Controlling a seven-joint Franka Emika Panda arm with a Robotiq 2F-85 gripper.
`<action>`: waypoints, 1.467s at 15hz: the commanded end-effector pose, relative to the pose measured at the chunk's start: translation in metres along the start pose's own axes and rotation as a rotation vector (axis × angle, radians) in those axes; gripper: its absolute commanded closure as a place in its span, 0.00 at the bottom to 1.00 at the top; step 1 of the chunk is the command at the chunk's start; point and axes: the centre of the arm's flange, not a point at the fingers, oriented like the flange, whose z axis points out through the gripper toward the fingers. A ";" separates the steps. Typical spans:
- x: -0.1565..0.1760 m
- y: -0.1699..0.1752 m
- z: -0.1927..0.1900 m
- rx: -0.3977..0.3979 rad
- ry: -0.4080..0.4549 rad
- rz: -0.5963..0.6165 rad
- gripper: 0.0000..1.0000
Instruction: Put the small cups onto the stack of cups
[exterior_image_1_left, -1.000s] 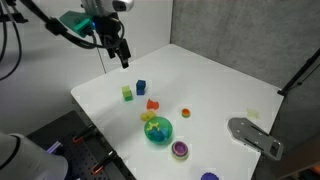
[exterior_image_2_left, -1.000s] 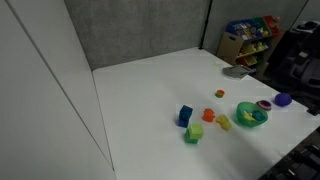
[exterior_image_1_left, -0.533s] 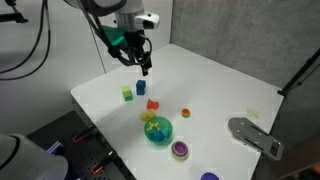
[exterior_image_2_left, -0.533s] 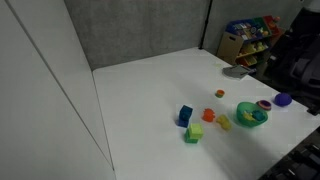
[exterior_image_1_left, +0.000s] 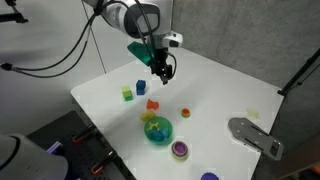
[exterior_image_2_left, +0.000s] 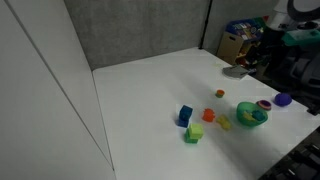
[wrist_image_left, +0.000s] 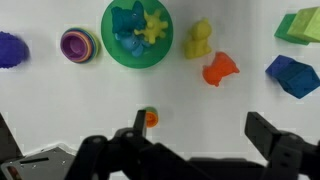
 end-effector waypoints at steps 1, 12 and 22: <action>0.055 0.006 0.031 0.013 -0.015 0.046 0.00; 0.152 0.009 0.156 -0.012 0.008 0.008 0.00; 0.189 0.015 0.266 -0.054 -0.036 -0.031 0.00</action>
